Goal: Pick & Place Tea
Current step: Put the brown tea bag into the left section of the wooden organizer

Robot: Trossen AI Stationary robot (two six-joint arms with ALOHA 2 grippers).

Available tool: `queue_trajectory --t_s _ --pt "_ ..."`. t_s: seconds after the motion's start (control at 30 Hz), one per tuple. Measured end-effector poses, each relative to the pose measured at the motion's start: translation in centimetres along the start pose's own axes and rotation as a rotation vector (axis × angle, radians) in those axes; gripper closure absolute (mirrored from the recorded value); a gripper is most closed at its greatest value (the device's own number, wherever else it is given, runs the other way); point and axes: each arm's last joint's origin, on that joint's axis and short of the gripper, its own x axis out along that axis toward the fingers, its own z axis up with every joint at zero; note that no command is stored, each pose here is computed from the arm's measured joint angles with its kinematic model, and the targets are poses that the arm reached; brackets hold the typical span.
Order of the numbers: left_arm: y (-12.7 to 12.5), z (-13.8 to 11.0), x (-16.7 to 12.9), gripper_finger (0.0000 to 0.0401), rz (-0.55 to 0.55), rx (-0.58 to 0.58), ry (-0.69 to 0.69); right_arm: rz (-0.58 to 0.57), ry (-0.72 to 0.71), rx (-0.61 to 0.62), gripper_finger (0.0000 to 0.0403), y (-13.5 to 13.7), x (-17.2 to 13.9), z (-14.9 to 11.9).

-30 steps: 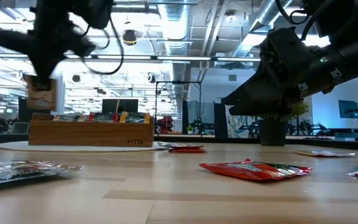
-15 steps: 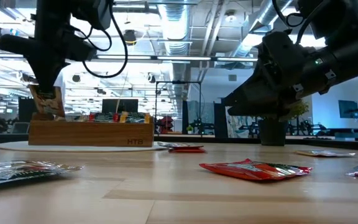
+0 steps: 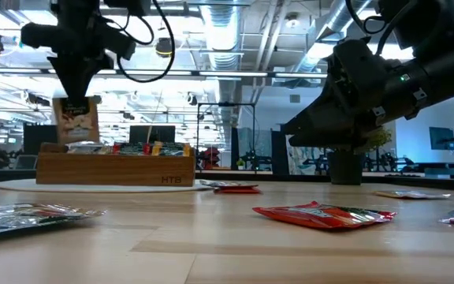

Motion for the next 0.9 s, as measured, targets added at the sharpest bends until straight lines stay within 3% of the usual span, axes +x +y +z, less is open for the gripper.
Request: queue_trajectory --t_s 0.27,0.63,0.9 --pt "0.9 0.6 1.5 0.0401 -0.038 0.016 -0.039 0.016 0.008 -0.001 0.0227 0.1 0.0 0.0" --pt "1.7 -0.2 3.7 0.0401 -0.042 0.044 0.051 0.016 0.008 -0.001 0.0231 0.1 0.0 0.0" --pt "1.9 -0.7 3.6 0.0401 0.004 0.057 0.111 0.013 0.007 0.000 0.0234 0.0 0.0 0.0"
